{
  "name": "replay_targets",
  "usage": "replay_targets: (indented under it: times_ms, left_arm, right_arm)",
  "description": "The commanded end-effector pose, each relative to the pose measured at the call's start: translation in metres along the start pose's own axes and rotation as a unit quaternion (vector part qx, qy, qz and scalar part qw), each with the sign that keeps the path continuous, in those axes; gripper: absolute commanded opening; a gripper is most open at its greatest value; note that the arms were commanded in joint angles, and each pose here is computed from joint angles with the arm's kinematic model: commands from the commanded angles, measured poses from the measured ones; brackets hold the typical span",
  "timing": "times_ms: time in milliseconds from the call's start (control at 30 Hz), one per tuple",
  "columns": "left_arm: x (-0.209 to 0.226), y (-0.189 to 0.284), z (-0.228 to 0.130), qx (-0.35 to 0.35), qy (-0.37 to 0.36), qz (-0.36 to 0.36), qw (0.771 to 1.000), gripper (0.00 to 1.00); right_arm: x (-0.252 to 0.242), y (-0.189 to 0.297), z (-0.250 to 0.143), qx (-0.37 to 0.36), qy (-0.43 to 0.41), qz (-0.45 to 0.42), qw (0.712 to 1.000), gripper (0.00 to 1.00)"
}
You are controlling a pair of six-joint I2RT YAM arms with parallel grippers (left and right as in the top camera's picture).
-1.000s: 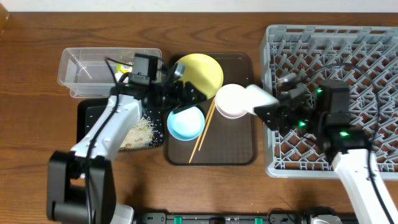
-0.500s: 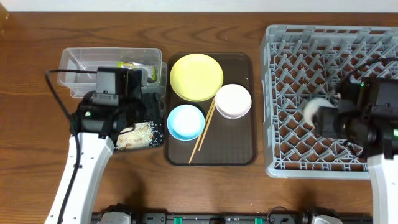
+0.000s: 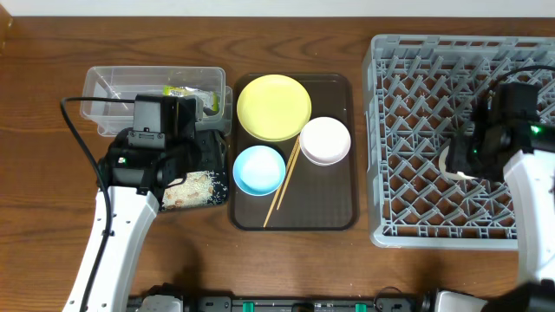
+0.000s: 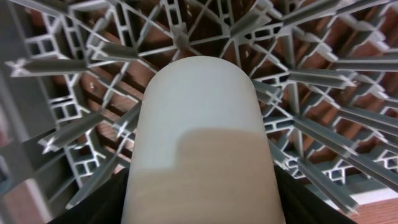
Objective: Sort waste into correct bins and load items into the dishwasher rack
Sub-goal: 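Place the white cup into the dish rack with the right gripper, then grasp the pink bowl with the right gripper and lift it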
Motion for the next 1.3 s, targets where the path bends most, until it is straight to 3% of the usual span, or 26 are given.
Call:
replay_targets:
  times_ms: [0, 67, 200, 333, 367, 500, 733, 833, 900, 1033, 1167, 1267]
  left_arm:
    - [0.001, 0.0, 0.002, -0.003, -0.005, 0.005, 1.0, 0.57]
    - [0.001, 0.0, 0.003, -0.003, -0.005, 0.005, 1.0, 0.57]
    - [0.001, 0.0, 0.003, -0.003, -0.005, 0.005, 1.0, 0.58]
    - [0.001, 0.0, 0.002, -0.003, -0.005, 0.005, 1.0, 0.62]
    - [0.001, 0.0, 0.002, -0.003, -0.005, 0.005, 1.0, 0.62]
    - [0.001, 0.0, 0.001, 0.001, -0.004, 0.007, 1.0, 0.63]
    - [0.003, 0.0, -0.001, 0.009, -0.001, 0.012, 1.0, 0.67]
    - [0.003, 0.0, -0.002, 0.01, -0.001, 0.012, 1.0, 0.67]
    - [0.003, 0.0, -0.002, 0.01, -0.001, 0.012, 1.0, 0.67]
    - [0.003, 0.0, -0.001, 0.009, -0.001, 0.012, 1.0, 0.67]
    - [0.003, 0.0, -0.002, 0.01, -0.001, 0.012, 1.0, 0.67]
    - [0.003, 0.0, -0.002, 0.01, -0.001, 0.013, 1.0, 0.67]
  right_arm:
    - [-0.003, -0.011, 0.005, 0.021, -0.012, -0.003, 1.0, 0.01]
    - [-0.002, -0.02, 0.005, 0.038, -0.011, 0.001, 0.999, 0.04]
    - [-0.002, -0.037, 0.007, 0.064, -0.009, 0.007, 0.998, 0.21]
    - [0.004, -0.044, 0.013, 0.052, -0.011, 0.047, 0.998, 0.75]
    - [0.006, -0.044, 0.014, 0.047, -0.012, 0.056, 0.997, 0.84]
    - [0.009, -0.035, 0.019, 0.027, -0.013, 0.079, 0.996, 0.98]
    - [0.018, 0.019, 0.043, -0.099, 0.006, 0.124, 0.987, 0.99]
    - [0.04, 0.047, 0.058, -0.199, 0.078, 0.203, 0.956, 0.99]
    - [0.056, 0.059, 0.065, -0.241, 0.113, 0.234, 0.935, 0.89]
    - [0.095, 0.061, 0.072, -0.254, 0.183, 0.247, 0.917, 0.71]
    - [0.137, 0.041, 0.074, -0.218, 0.235, 0.209, 0.924, 0.5]
    - [0.163, 0.02, 0.074, -0.18, 0.249, 0.18, 0.934, 0.52]
Point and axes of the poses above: each gripper's point midway between its finger pads, its own y axis back along the fingers, its own x axis along the line the jaws close on, z = x × y, the point moved 9 cm from there along y, back along the fingers, and after that the axes turned 15 degrees about y, right-handed, at the moved point
